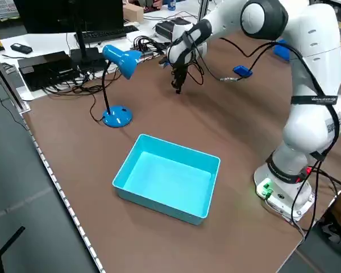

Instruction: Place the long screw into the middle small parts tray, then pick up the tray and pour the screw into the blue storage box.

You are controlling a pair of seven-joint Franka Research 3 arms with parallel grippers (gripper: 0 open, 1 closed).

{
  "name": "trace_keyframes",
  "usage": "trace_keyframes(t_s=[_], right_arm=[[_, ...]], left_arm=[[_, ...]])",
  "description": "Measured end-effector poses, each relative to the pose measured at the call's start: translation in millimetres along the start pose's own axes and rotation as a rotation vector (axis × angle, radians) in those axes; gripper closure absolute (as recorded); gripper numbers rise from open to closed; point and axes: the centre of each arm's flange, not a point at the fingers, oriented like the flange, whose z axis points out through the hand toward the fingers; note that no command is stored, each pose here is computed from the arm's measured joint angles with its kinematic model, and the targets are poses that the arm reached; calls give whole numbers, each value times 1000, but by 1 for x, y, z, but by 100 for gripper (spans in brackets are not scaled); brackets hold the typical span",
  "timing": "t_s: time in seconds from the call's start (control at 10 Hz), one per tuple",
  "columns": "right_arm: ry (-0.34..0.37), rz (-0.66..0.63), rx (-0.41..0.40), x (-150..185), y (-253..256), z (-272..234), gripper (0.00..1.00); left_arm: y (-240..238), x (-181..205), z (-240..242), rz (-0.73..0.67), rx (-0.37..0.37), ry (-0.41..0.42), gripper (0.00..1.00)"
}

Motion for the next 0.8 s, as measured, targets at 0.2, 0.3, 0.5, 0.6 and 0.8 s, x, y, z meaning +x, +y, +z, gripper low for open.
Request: trace_keyframes(t_s=[0.2,0.3,0.5,0.6,0.8], right_arm=[[0,0,0,0,0,0,0],[7,0,-1,1,0,-1,0],[40,-2,-5,4,-1,-7,0],[43,-4,-4,4,-2,-7,0],[45,-8,-3,5,-4,-8,0]], left_arm=[[10,1,-34,13,-18,31,93],[22,-3,-53,34,-30,46,93],[62,-25,-83,110,-40,61,93],[89,-46,-95,158,-39,42,93],[138,-88,-119,218,-55,8,93]])
